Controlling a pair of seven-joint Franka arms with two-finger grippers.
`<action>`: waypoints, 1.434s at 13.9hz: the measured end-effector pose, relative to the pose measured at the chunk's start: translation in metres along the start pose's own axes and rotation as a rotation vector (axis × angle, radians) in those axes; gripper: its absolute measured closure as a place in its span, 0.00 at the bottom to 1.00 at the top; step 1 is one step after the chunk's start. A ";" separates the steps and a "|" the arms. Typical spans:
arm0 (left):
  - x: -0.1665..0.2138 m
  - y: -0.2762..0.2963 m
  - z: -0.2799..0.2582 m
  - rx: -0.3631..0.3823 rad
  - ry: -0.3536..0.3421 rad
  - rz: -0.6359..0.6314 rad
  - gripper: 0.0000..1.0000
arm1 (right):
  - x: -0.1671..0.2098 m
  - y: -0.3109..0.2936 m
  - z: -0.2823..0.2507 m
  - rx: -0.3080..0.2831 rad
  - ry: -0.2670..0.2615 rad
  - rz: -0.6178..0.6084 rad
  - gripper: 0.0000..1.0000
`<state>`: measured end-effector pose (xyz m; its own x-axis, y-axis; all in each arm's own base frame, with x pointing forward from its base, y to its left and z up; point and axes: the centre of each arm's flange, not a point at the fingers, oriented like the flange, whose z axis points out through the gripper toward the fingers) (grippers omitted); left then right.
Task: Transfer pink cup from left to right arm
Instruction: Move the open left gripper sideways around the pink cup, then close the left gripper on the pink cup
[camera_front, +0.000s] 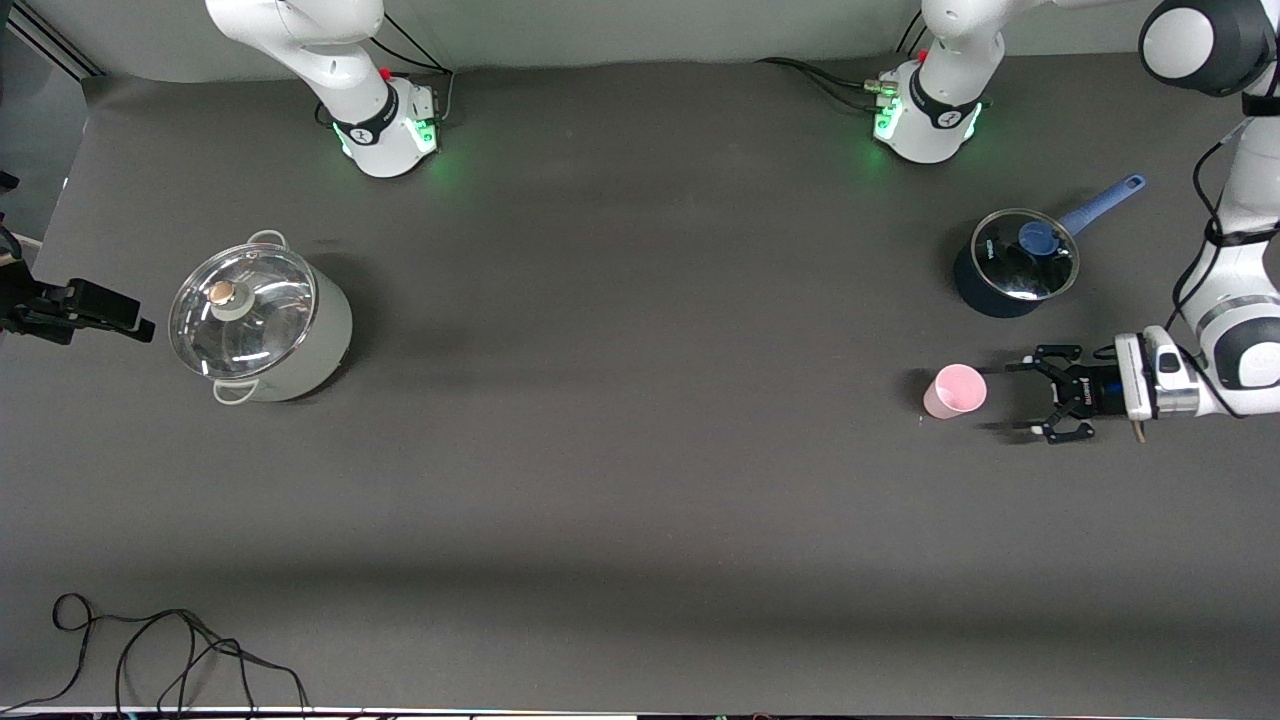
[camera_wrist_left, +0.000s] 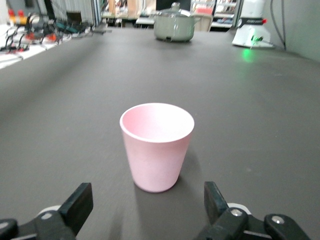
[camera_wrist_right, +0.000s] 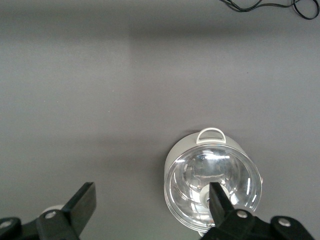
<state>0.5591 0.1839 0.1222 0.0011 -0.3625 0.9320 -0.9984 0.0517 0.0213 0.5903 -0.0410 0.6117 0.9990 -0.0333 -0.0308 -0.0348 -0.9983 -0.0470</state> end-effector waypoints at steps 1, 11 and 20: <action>-0.002 0.002 0.006 -0.003 0.036 0.024 0.00 | 0.000 0.000 0.000 0.000 0.000 0.000 0.00; -0.038 0.013 0.048 0.000 0.181 0.060 0.00 | 0.001 0.000 0.001 0.001 -0.002 0.003 0.00; -0.041 0.001 0.105 0.023 0.287 0.039 0.00 | 0.001 0.000 0.002 0.002 -0.004 0.004 0.00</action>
<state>0.5517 0.1011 0.0456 -0.0247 -0.0827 0.9963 -0.9990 0.0383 -0.0216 0.5914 -0.0408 0.6093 0.9987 -0.0367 -0.0350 -0.0384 -0.9981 -0.0486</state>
